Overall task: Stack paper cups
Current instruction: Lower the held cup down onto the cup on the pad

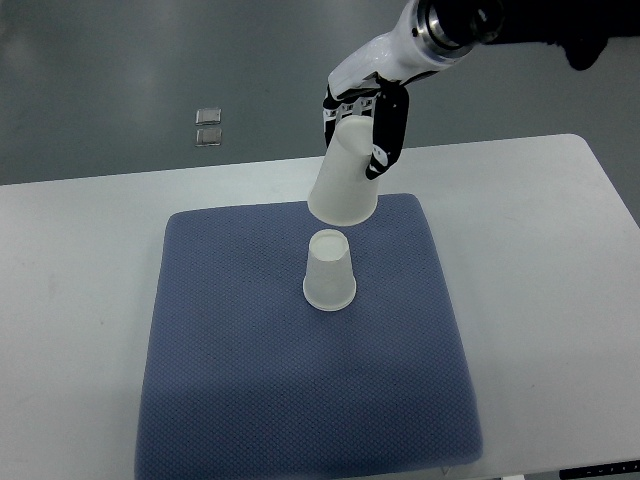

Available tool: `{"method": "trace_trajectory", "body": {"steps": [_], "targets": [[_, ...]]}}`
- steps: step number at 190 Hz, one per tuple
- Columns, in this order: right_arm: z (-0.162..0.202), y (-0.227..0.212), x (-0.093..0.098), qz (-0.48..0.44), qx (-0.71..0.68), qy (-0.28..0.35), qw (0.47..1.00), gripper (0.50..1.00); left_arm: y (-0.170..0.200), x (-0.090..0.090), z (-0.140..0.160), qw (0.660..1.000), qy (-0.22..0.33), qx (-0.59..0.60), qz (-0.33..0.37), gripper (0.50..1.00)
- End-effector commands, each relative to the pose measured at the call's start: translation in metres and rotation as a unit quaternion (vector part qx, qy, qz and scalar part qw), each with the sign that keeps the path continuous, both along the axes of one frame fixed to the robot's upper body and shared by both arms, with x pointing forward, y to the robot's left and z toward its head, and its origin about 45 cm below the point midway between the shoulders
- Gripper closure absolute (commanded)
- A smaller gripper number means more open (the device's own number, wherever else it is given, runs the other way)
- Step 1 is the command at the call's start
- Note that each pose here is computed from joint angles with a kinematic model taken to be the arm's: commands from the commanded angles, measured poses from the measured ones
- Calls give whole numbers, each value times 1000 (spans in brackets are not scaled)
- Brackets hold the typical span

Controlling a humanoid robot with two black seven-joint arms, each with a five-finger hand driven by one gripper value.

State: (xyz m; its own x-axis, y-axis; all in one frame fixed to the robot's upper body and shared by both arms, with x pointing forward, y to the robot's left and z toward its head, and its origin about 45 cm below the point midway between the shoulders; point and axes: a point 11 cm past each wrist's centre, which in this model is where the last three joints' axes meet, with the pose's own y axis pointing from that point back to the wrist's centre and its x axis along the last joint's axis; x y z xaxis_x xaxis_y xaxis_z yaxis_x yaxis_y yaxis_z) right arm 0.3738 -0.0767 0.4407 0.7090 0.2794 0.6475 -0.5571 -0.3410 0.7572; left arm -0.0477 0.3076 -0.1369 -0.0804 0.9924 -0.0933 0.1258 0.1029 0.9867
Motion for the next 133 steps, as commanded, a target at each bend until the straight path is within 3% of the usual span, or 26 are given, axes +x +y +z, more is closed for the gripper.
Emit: {"method": "trace_trajectory", "body": {"steps": [1,133], "targets": [[-12,12,-2,7,5,9,1000,746,-1,0,0,1000,0,-1,1,500],[-53,19,6,4,2,14,1000,730,-2,0,0,1000,0,-5,0,500]]}}
